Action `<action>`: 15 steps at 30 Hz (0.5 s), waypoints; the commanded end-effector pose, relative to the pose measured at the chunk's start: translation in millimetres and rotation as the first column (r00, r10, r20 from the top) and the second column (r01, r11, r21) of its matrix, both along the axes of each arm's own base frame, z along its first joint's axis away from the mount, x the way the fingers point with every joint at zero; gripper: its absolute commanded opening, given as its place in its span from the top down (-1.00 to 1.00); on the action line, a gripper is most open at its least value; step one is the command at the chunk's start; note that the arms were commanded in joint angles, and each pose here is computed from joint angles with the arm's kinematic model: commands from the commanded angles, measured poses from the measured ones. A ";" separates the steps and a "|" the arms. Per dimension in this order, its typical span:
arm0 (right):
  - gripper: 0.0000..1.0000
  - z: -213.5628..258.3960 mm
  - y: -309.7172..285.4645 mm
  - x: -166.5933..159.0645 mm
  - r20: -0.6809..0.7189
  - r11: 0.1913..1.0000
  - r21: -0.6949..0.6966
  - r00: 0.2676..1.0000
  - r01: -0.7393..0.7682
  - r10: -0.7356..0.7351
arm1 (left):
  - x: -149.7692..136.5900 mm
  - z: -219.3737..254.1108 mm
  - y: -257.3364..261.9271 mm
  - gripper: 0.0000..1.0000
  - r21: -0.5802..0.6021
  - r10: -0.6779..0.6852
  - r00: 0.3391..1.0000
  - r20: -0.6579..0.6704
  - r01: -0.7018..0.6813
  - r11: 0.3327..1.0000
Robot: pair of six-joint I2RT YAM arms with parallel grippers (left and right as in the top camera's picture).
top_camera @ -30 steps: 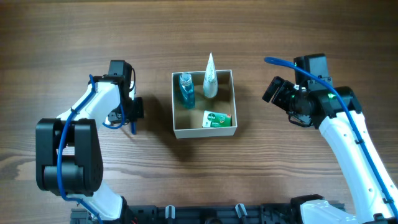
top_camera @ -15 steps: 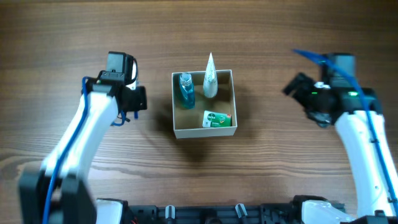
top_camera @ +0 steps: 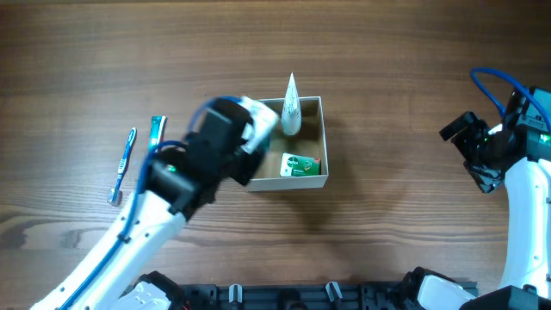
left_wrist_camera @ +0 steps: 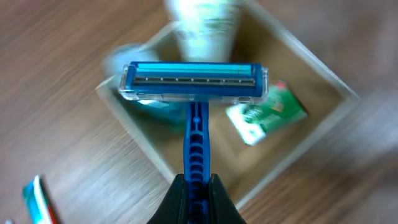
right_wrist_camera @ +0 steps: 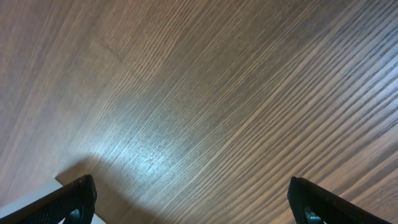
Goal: Pack container
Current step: 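Carry the razor into the box and release it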
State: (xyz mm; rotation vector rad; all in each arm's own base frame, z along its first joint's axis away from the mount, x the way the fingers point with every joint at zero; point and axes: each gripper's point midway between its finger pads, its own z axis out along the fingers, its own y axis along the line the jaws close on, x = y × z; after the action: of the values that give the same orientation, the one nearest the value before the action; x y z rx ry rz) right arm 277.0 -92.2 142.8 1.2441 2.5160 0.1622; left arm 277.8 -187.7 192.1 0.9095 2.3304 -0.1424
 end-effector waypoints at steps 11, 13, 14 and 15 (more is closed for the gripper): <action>-1.00 -0.5 3.0 -1.3 0.000 0.999 0.002 0.999 -0.042 0.042 | 14.4 -56.1 -51.0 0.92 0.210 -0.343 0.939 0.001 0.335 0.918; -0.99 -0.5 2.9 -1.3 0.000 0.999 0.000 0.999 -0.045 0.045 | 15.8 -62.7 -52.2 0.92 0.215 -0.342 0.939 -0.012 0.337 0.917; -0.99 -0.5 3.0 -1.3 0.000 0.999 0.000 0.999 -0.048 0.048 | 15.8 -66.5 -52.2 0.89 0.219 -0.342 0.939 -0.022 0.339 0.915; -0.99 -0.6 3.0 -1.4 -0.001 0.999 -0.001 0.999 -0.049 0.049 | 15.8 -70.4 -52.0 0.76 0.218 -0.333 0.942 -0.034 0.332 0.918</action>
State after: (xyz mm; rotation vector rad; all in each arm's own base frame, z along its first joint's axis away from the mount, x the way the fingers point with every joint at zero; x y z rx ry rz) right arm 276.6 -91.4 142.6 1.2052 2.5368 0.1600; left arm 290.9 -238.8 130.0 1.3757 2.2009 -0.0458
